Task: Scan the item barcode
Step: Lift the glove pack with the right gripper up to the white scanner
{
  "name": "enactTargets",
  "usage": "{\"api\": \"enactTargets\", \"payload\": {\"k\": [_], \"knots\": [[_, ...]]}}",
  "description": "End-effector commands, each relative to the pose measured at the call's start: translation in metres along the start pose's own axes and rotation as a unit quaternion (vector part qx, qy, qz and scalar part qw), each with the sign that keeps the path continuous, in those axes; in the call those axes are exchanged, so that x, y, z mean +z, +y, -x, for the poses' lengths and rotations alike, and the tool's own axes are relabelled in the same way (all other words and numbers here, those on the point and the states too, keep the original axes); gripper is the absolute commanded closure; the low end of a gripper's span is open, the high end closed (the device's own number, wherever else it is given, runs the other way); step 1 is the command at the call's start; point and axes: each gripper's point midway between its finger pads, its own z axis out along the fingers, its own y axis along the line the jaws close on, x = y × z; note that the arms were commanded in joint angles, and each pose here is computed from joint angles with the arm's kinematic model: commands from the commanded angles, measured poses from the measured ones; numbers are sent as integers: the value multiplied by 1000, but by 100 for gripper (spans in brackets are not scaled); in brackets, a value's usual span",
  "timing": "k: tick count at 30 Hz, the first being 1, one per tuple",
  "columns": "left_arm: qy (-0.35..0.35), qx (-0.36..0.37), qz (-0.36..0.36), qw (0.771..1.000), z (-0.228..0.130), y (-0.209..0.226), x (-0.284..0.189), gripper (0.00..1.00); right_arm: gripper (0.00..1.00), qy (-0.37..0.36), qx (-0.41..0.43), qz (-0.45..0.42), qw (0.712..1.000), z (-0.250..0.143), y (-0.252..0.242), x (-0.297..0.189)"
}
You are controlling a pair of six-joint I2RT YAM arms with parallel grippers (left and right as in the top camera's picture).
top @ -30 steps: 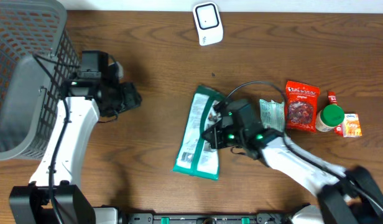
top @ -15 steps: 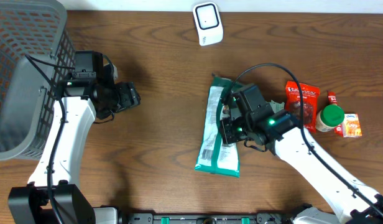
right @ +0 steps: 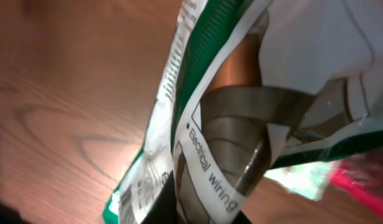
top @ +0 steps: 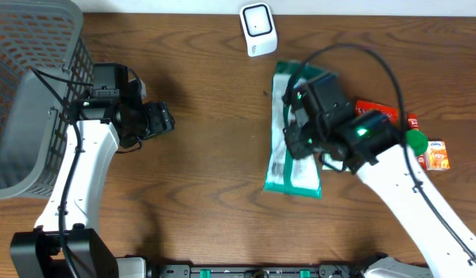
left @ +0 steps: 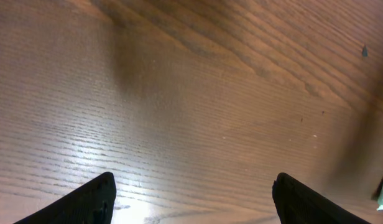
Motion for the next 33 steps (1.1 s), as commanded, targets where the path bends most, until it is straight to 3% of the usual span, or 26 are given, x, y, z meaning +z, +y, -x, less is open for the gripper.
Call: {"api": "enactTargets", "payload": {"k": [1,7,12,18,25,33], "knots": [[-2,4,3,1000,2,1,-1,19,99,-42,-21,-33,998,40,-10,-36],[-2,4,3,1000,2,1,-1,18,99,-32,-35,-125,991,78,-35,-75],[-2,4,3,1000,2,1,-1,19,99,-48,-56,-169,983,110,-43,-75],[-2,4,3,1000,2,1,-1,19,99,-62,-136,-237,960,146,-44,-45],[-2,4,3,1000,2,1,-1,19,99,-70,-202,-364,906,187,-53,-12],[-2,4,3,1000,2,1,-1,19,99,-117,-241,-400,876,236,-45,32]]}}
